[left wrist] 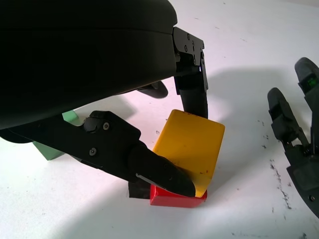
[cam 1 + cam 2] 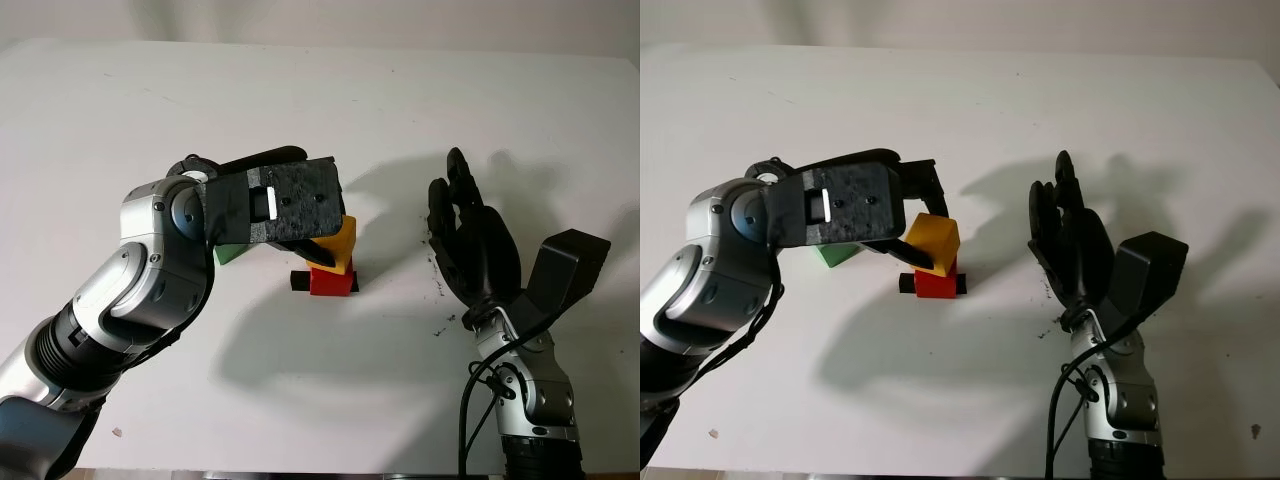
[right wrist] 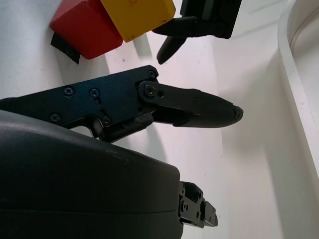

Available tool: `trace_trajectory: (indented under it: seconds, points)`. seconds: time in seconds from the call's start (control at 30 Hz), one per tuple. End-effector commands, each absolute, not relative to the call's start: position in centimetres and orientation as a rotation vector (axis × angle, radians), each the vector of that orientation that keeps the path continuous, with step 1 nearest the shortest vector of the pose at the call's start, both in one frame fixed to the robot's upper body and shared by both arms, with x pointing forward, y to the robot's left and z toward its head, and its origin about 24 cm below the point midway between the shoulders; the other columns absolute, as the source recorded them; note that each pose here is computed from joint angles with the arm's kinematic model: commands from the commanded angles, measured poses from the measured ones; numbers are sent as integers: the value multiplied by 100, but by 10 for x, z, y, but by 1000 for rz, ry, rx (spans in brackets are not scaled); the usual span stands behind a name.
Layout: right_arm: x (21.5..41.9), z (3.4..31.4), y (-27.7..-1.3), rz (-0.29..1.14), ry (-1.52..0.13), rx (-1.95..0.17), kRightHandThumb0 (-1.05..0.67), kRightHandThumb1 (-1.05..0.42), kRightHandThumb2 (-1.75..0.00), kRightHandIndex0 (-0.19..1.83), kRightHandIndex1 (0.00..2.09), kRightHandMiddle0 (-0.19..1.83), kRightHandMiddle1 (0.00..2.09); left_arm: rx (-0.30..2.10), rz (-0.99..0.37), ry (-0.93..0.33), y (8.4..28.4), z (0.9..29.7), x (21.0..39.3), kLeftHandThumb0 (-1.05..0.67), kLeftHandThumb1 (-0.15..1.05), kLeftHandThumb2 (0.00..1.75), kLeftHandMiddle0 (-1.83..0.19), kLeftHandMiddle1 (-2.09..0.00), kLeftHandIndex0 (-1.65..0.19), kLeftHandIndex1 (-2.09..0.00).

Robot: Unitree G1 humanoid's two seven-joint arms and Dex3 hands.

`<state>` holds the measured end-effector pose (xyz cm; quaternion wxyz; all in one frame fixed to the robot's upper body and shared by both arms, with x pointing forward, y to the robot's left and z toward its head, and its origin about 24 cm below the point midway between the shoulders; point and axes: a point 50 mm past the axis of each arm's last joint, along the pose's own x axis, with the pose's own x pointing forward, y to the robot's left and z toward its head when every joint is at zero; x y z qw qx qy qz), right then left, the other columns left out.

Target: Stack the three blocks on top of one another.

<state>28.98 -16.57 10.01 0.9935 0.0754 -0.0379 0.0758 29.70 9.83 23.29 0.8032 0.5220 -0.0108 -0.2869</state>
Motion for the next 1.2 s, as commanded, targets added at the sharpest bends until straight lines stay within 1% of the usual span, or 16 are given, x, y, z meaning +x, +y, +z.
trace_trajectory:
  seconds: [0.0, 0.13, 0.23, 0.3, 0.4, 0.47, 0.57, 0.63, 0.7, 0.77, 0.83, 1.0, 1.03, 1.1, 1.13, 1.17]
  points:
    - [288, 101, -168, 146, -84, 145, -63, -105, -56, -19, 0, -19, 0, 1114, -630, -44, 99, 234, 295, -44, 104, 5, 2, -110, -17, -179]
    - [288, 102, -168, 150, -86, 151, -63, -105, -56, -19, 0, -19, 0, 1100, -654, -60, 100, 232, 295, -45, 102, 5, -1, -122, -17, -147]
    - [288, 102, -169, 151, -83, 150, -63, -105, -55, -19, 0, -19, 0, 1101, -659, -61, 100, 232, 295, -48, 102, 5, -3, -133, -11, -122]
    - [289, 102, -169, 154, -86, 145, -64, -105, -56, -19, 0, -19, 0, 1107, -653, -62, 100, 232, 294, -51, 101, 5, 8, -111, -8, -111]
    - [288, 102, -170, 155, -85, 150, -64, -105, -56, -19, 0, -19, 0, 1112, -647, -63, 101, 232, 294, -51, 100, 5, 8, -94, -6, -104]
    - [288, 102, -170, 152, -83, 151, -64, -105, -55, -19, 0, -19, 0, 1114, -646, -62, 101, 232, 294, -51, 100, 5, 9, -89, -4, -102]
    - [289, 101, -170, 153, -82, 144, -64, -105, -55, -19, 0, -19, 0, 1117, -641, -67, 102, 231, 294, -50, 99, 5, 4, -90, -4, -101]
    - [289, 102, -170, 155, -83, 138, -64, -105, -56, -19, 0, -19, 0, 1120, -637, -67, 102, 231, 295, -50, 99, 5, 8, -87, -4, -100]
    - [289, 102, -170, 154, -84, 138, -63, -105, -56, -19, 0, -19, 0, 1125, -632, -66, 103, 231, 295, -50, 99, 5, 7, -77, -6, -95]
    - [289, 102, -170, 154, -85, 139, -62, -105, -57, -19, 0, -19, 0, 1141, -625, -60, 104, 231, 295, -50, 99, 5, -2, -37, -8, -80]
    - [289, 102, -170, 151, -81, 145, -63, -105, -56, -19, 0, -19, 0, 1147, -622, -54, 104, 231, 296, -50, 100, 5, -7, -19, -8, -72]
    - [289, 102, -171, 145, -75, 147, -63, -105, -55, -19, 0, -19, 0, 1165, -641, -53, 104, 232, 294, -53, 101, 6, -5, -9, -1, -64]
    - [289, 102, -171, 146, -75, 149, -63, -105, -55, -19, 0, -19, 0, 1168, -650, -49, 105, 233, 293, -54, 101, 6, -1, -7, 1, -53]
    - [289, 102, -171, 148, -77, 153, -63, -105, -55, -19, 0, -19, 0, 1173, -681, -41, 106, 234, 292, -56, 102, 5, 3, -5, 1, -37]
    - [289, 102, -171, 151, -78, 156, -63, -105, -55, -19, 0, -19, 0, 1183, -693, -36, 107, 236, 290, -60, 102, 5, 8, -5, 3, -23]
    - [288, 102, -171, 153, -79, 154, -64, -105, -54, -19, 0, -19, 0, 1198, -706, -29, 108, 239, 288, -63, 102, 5, 11, -4, 6, -15]
